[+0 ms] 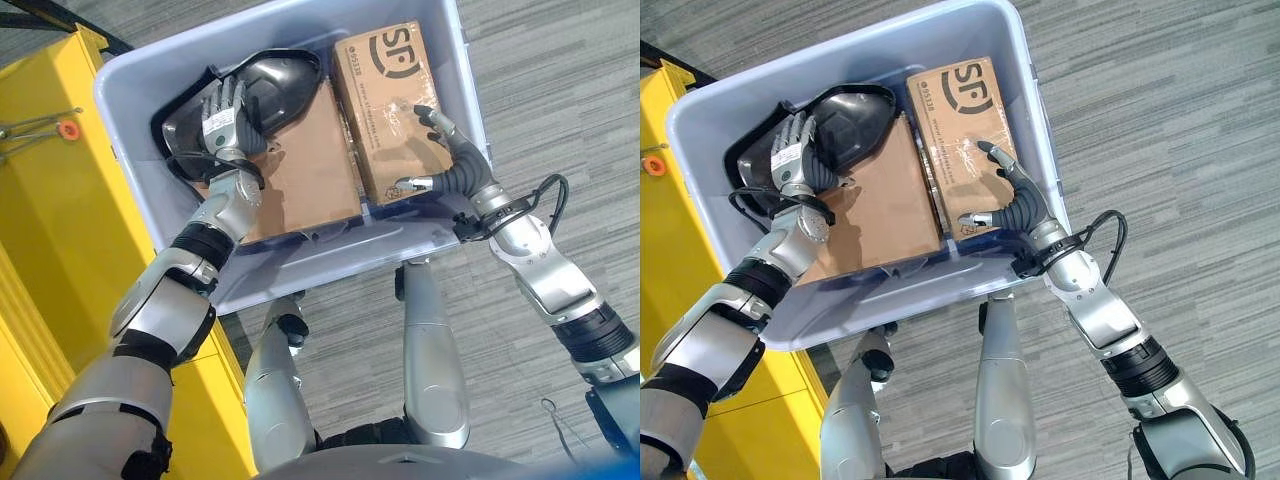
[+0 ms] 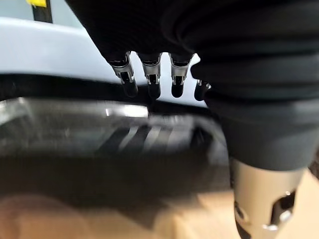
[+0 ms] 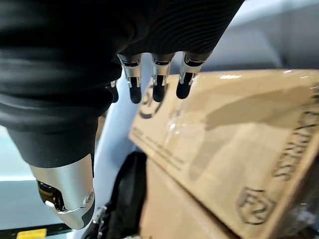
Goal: Move parts from the plastic box to the shelf.
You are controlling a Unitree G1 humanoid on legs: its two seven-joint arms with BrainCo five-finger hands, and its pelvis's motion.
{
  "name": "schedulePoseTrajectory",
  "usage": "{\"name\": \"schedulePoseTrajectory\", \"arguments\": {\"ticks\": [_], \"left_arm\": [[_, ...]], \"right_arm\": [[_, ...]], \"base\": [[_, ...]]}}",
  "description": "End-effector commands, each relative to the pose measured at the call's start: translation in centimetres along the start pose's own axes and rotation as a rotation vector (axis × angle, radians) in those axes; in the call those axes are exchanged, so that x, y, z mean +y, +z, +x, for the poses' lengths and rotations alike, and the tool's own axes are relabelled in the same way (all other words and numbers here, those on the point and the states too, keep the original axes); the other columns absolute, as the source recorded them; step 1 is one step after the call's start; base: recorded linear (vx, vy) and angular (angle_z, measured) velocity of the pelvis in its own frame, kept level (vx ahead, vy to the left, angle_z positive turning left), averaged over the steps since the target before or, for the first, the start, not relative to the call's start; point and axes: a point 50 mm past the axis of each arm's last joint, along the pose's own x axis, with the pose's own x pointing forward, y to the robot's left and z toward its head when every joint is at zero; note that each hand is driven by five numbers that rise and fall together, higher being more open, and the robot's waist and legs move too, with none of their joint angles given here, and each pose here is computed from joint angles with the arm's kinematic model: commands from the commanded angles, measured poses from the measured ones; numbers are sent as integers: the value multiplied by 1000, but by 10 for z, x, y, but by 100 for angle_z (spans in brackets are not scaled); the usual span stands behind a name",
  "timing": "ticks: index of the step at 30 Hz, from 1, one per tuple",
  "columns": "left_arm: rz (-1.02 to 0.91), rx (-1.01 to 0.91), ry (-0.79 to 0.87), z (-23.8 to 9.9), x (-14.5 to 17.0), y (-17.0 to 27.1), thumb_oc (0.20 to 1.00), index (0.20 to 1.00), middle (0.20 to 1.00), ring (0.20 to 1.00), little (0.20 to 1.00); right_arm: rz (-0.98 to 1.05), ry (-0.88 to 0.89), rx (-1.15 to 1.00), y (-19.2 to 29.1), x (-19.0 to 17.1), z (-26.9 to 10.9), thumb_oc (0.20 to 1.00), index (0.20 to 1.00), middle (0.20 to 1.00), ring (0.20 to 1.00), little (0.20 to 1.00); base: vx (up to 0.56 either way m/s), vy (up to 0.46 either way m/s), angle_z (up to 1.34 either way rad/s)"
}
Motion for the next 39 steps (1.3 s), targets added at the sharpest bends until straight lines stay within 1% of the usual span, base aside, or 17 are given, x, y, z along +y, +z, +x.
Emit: {"name": "schedulePoseTrajectory", "arguments": {"ticks": [1, 5, 7, 10, 11, 14, 16, 18, 19, 20, 21, 22, 29, 32, 35, 39], "left_arm": [[78, 108, 19, 5, 10, -29, 1000, 1000, 1000, 1000, 1000], [55, 170, 5, 3, 6, -41, 1000, 1000, 1000, 1000, 1000], [29, 242, -36, -7, -6, -52, 1000, 1000, 1000, 1000, 1000], [16, 287, -57, -17, -18, -62, 1000, 1000, 1000, 1000, 1000], [29, 323, -91, -29, -29, -72, 1000, 1000, 1000, 1000, 1000], [23, 358, -124, -40, -40, -81, 1000, 1000, 1000, 1000, 1000], [36, 389, -186, -47, -47, -90, 1000, 1000, 1000, 1000, 1000], [8, 447, -209, -61, -58, -99, 1000, 1000, 1000, 1000, 1000], [6, 450, -211, -62, -59, -100, 1000, 1000, 1000, 1000, 1000], [2, 450, -212, -64, -61, -102, 940, 940, 940, 940, 940], [-4, 447, -213, -65, -62, -103, 288, 288, 288, 288, 288], [-12, 438, -215, -64, -61, -104, 200, 200, 200, 200, 200], [1, 329, -212, -63, -63, -95, 200, 200, 200, 200, 200], [5, 255, -226, -66, -69, -84, 200, 200, 200, 200, 200], [25, 191, -267, -76, -80, -74, 200, 200, 200, 200, 200], [45, 156, -308, -90, -92, -72, 200, 200, 200, 200, 200]], "right_arm": [[23, -58, -73, 11, -8, 6, 1000, 1000, 1000, 1000, 1000], [31, -67, -75, 9, -9, 4, 1000, 1000, 1000, 1000, 1000], [33, -72, -70, 6, -7, 1, 1000, 1000, 1000, 1000, 1000], [35, -76, -66, 4, -5, -1, 1000, 1000, 1000, 1000, 1000], [40, -84, -66, 3, -4, -2, 1000, 1000, 1000, 1000, 1000], [47, -94, -66, 2, -4, -3, 1000, 1000, 1000, 1000, 1000], [47, -94, -69, 2, -3, -3, 1000, 1000, 1000, 1000, 1000], [53, -96, -64, 2, -2, -2, 1000, 1000, 1000, 1000, 1000], [54, -96, -64, 1, -2, -2, 1000, 1000, 1000, 1000, 1000], [56, -98, -65, 1, -1, -1, 1000, 1000, 1000, 1000, 1000], [59, -102, -65, 1, -2, -1, 1000, 1000, 1000, 1000, 1000], [66, -108, -62, 1, -2, -2, 1000, 1000, 1000, 1000, 1000], [77, -129, -64, -1, -4, -7, 1000, 1000, 1000, 1000, 1000], [87, -146, -70, -2, -3, -9, 1000, 1000, 1000, 1000, 1000], [88, -162, -68, -4, -3, -10, 1000, 1000, 1000, 1000, 1000], [79, -168, -67, -7, -3, -11, 1000, 1000, 1000, 1000, 1000]], "base": [[0, -23, -6], [8, -30, -6], [19, -42, -7], [0, 0, 0], [0, 0, 0], [0, 0, 0], [0, 0, 0], [0, 0, 0], [0, 0, 0], [0, 0, 0], [0, 0, 0], [4, -34, -2], [0, -7, 0], [0, 0, 0], [-1, -17, 5], [2, 1, 3]]}}
